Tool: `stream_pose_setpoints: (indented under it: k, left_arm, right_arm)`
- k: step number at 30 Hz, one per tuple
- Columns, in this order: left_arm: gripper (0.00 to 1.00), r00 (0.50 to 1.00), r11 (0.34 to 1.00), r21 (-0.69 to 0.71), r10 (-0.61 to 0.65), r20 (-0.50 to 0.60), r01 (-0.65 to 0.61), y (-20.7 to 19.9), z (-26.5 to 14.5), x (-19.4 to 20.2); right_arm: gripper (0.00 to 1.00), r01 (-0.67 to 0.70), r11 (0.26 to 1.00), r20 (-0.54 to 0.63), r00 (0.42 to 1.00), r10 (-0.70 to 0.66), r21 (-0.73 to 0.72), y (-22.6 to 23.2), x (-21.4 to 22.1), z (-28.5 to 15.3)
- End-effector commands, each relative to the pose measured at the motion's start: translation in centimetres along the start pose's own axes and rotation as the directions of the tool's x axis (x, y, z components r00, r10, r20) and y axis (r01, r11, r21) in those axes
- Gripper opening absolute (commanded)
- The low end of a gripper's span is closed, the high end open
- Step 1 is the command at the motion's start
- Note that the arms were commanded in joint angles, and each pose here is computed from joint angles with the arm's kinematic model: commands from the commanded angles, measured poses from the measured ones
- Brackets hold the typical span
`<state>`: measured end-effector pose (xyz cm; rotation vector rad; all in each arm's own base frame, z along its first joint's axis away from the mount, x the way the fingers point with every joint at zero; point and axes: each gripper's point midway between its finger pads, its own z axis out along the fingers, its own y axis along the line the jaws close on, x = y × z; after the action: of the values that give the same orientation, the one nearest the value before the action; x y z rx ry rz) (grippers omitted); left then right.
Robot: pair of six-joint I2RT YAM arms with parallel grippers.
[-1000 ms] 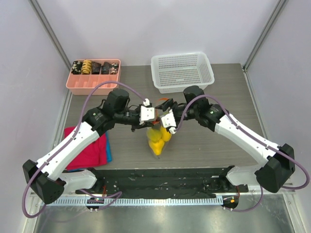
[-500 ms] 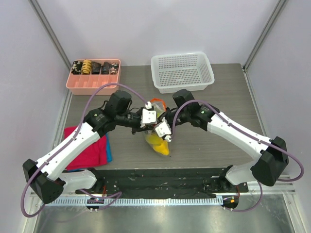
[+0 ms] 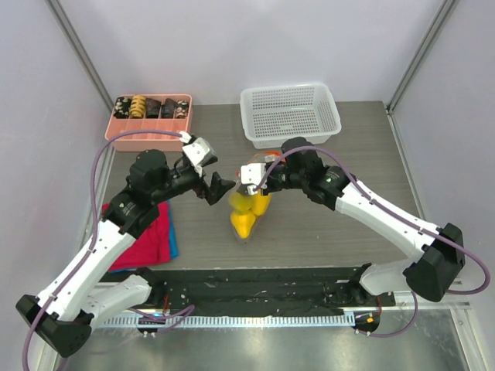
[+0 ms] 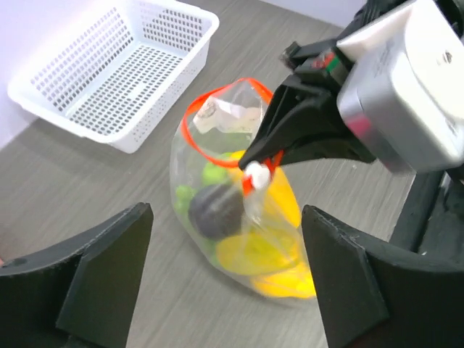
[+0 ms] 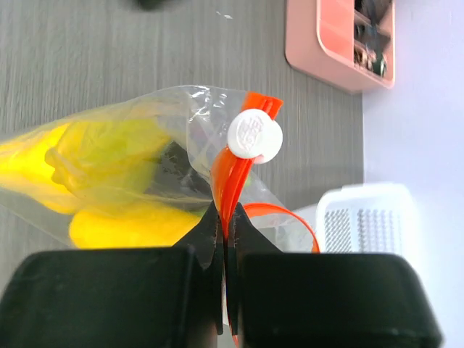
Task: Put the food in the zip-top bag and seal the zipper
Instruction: Zip the zipper food storage bag at the center of the board.
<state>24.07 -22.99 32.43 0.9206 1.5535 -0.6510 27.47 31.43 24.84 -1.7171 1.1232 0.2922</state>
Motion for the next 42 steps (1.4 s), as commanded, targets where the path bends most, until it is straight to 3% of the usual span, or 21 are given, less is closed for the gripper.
stream_pose_setpoints:
  k: [1, 8, 15, 18, 20, 21, 23, 24, 25, 27, 28, 30, 31, 34, 38, 42]
  left_arm:
    - [0.9, 0.973, 0.97, -0.074, -0.229, 0.039, 0.231, 1.0, 0.6, 1.0]
    - [0.91, 0.949, 0.951, 0.031, -0.308, 0.061, 0.307, 0.4, 3.5, 1.6]
    - [0.77, 0.962, 0.934, 0.247, -0.273, 0.022, 0.259, -2.2, 5.6, 2.0]
    - [0.61, 0.957, 0.925, 0.259, -0.289, 0.002, 0.278, -2.3, 6.2, 2.4]
    - [0.46, 0.96, 0.928, 0.254, -0.281, 0.002, 0.271, -2.1, 6.5, 2.6]
    - [0.34, 0.96, 0.931, 0.244, -0.281, 0.005, 0.272, -1.9, 6.5, 2.5]
    - [0.21, 0.961, 0.935, 0.233, -0.275, 0.005, 0.267, -1.7, 6.5, 2.5]
    - [0.05, 0.962, 0.939, 0.225, -0.272, 0.012, 0.262, -1.5, 6.5, 2.2]
    - [0.0, 0.962, 0.939, 0.219, -0.273, 0.002, 0.266, -1.4, 6.4, 2.2]
    - [0.0, 0.97, 0.94, 0.247, -0.244, 0.007, 0.234, -1.7, 6.2, 1.7]
    - [0.0, 0.971, 0.935, 0.269, -0.239, 0.005, 0.229, -2.1, 6.1, 1.6]
    - [0.0, 0.976, 0.923, 0.33, -0.216, 0.013, 0.2, -3.0, 5.8, 1.1]
    - [0.0, 0.978, 0.918, 0.343, -0.211, -0.002, 0.199, -3.2, 5.6, 1.4]
    - [0.0, 0.996, 0.925, 0.374, -0.087, 0.019, 0.073, -3.5, 5.0, 1.5]
    - [0.0, 0.997, 0.908, 0.412, 0.062, 0.056, -0.08, -4.1, 4.0, 1.8]
    - [0.0, 0.991, 0.889, 0.438, 0.125, 0.051, -0.135, -4.5, 3.4, 2.1]
  right_arm:
    - [0.01, -0.207, 0.953, 0.052, 0.978, 0.201, 0.221, -4.2, -2.1, -2.4]
    - [0.01, -0.29, 0.93, 0.074, 0.957, 0.28, 0.224, -2.9, -2.0, -2.7]
    - [0.01, -0.338, 0.912, 0.087, 0.941, 0.327, 0.234, -2.9, -2.0, -2.8]
    - [0.01, -0.346, 0.908, 0.104, 0.938, 0.331, 0.236, -3.0, -2.3, -3.0]
    - [0.01, -0.348, 0.907, 0.112, 0.937, 0.33, 0.237, -3.0, -2.5, -3.1]
    - [0.01, -0.349, 0.907, 0.118, 0.937, 0.33, 0.236, -2.9, -2.7, -3.3]
    - [0.01, -0.355, 0.907, 0.118, 0.935, 0.336, 0.226, -2.6, -2.7, -3.3]
    - [0.01, -0.353, 0.909, 0.12, 0.935, 0.334, 0.22, -2.4, -2.7, -3.4]
    - [0.01, -0.351, 0.91, 0.128, 0.935, 0.33, 0.219, -2.4, -2.9, -3.6]
    - [0.01, -0.355, 0.915, 0.135, 0.933, 0.333, 0.191, -1.7, -3.0, -3.6]
    - [0.03, -0.352, 0.918, 0.145, 0.933, 0.329, 0.181, -1.5, -3.4, -3.9]
    - [0.24, -0.352, 0.926, 0.146, 0.932, 0.333, 0.136, -0.6, -3.7, -3.9]
    - [0.46, -0.351, 0.928, 0.156, 0.931, 0.331, 0.128, -0.5, -4.1, -4.3]
    - [0.67, -0.363, 0.927, 0.189, 0.921, 0.342, 0.091, 0.0, -5.4, -5.4]
    - [0.7, -0.392, 0.918, 0.265, 0.893, 0.363, 0.064, -0.5, -7.9, -7.1]
    - [0.7, -0.4, 0.916, 0.315, 0.869, 0.381, -0.005, -0.4, -9.5, -7.4]
